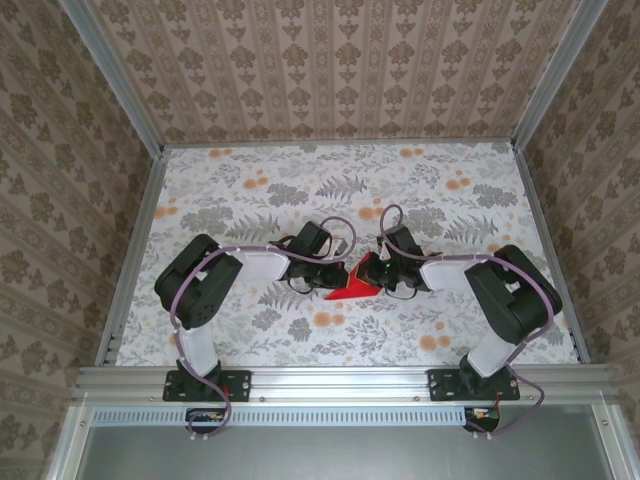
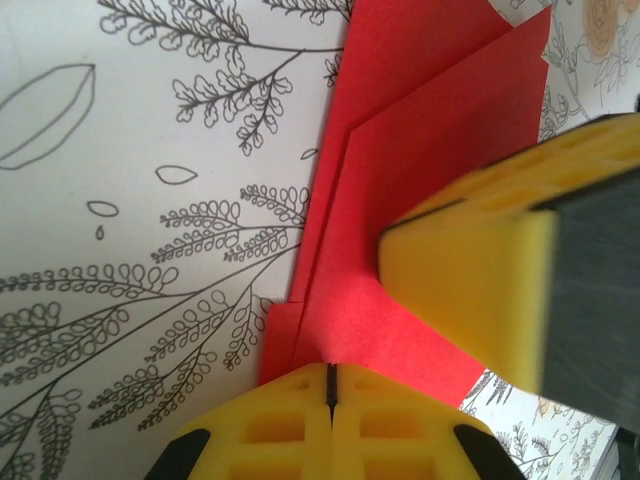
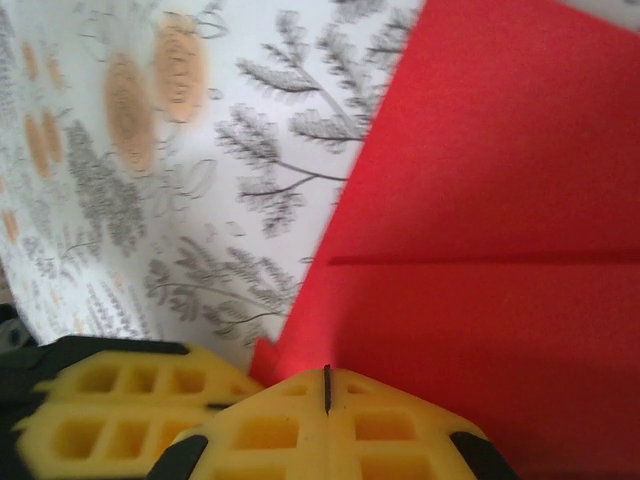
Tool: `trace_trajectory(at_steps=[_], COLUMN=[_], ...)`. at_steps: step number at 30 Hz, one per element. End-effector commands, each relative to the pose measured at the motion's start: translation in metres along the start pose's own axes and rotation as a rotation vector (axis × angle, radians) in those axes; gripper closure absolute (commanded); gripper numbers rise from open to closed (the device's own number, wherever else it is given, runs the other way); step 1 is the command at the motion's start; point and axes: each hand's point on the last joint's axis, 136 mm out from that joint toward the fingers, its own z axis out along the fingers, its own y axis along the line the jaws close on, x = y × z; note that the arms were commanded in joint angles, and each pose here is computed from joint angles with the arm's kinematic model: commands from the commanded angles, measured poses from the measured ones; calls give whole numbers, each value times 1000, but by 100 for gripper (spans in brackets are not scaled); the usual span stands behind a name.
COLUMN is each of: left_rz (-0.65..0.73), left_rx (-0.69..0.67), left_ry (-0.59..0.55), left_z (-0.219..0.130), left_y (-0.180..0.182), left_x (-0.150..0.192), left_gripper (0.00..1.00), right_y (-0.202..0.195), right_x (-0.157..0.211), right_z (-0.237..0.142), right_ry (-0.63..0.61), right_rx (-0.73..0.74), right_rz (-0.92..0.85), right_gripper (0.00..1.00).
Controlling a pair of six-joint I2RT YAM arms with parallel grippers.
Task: Fold a paper plane with a square sheet of paper (pick it up from the middle)
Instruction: Fourth fold the wing at the center of the table.
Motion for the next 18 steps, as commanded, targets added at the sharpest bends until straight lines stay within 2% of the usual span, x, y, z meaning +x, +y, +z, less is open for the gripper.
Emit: trace_trajectory(at_steps=[1,8,15,18], left_rz=[-8,18,-114,-168], left_rx=[-130,-107,-66,-77], left_ry=[126,59,-121,-181], left_z=[1,-14,-43,-50], left_y=[31,12,-18,-25], left_x=[39,18,-4,-3], left_gripper=[100,100,81,77], right_y=[-1,-34,-51,-55], right_x=[-2,11,19,21], right_z=[6,6,4,5], right_ry=[-19,-43,-113,-128], right_rx=[-9,86,139,147], right_rz=[20,91,186,213], right_gripper=[96,97,97,97])
